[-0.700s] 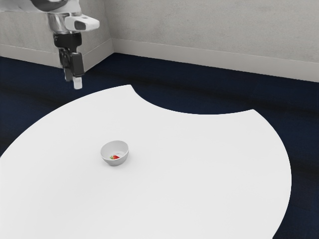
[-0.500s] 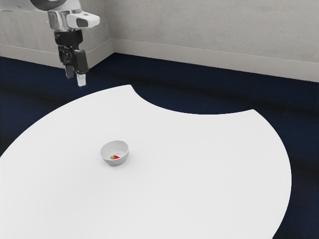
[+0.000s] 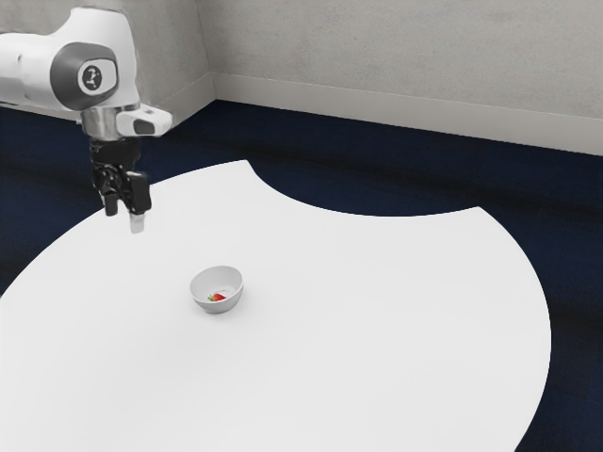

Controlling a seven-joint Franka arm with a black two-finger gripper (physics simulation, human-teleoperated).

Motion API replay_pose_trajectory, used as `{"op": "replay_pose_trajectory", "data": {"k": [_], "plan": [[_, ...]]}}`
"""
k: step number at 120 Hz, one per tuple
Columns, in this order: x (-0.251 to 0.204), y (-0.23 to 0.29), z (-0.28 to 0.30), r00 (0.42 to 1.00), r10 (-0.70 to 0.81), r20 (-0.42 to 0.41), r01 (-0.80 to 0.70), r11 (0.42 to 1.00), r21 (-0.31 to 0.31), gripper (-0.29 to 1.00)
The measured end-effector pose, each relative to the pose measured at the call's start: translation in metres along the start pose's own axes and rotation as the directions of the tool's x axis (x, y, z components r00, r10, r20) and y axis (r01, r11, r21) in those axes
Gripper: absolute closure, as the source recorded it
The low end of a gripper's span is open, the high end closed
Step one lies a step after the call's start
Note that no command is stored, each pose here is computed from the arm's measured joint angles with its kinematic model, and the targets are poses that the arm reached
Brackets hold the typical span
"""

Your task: Take strawberry from the bowl

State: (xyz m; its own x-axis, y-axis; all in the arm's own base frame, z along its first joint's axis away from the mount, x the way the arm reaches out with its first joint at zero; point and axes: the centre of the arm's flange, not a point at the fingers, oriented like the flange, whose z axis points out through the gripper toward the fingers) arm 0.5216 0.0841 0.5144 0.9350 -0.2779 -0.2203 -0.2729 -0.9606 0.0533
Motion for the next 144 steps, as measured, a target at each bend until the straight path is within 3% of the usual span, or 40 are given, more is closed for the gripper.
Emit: {"op": "replay_pose_trajectory", "data": {"k": [23, 40, 63, 144], "plan": [[0.002, -0.098, 0.034, 0.993, -0.104, -0.053, 0.106, 0.994, 0.032, 0.0], [0.084, -0.011, 0.051, 0.991, 0.121, -0.063, -0.115, 0.989, 0.093, 0.01], [0.121, -0.018, 0.072, 0.983, 0.157, -0.091, -0.148, 0.984, 0.097, 0.03], [0.141, 0.013, 0.154, 0.908, 0.403, -0.114, -0.4, 0.915, 0.054, 0.03]]}}
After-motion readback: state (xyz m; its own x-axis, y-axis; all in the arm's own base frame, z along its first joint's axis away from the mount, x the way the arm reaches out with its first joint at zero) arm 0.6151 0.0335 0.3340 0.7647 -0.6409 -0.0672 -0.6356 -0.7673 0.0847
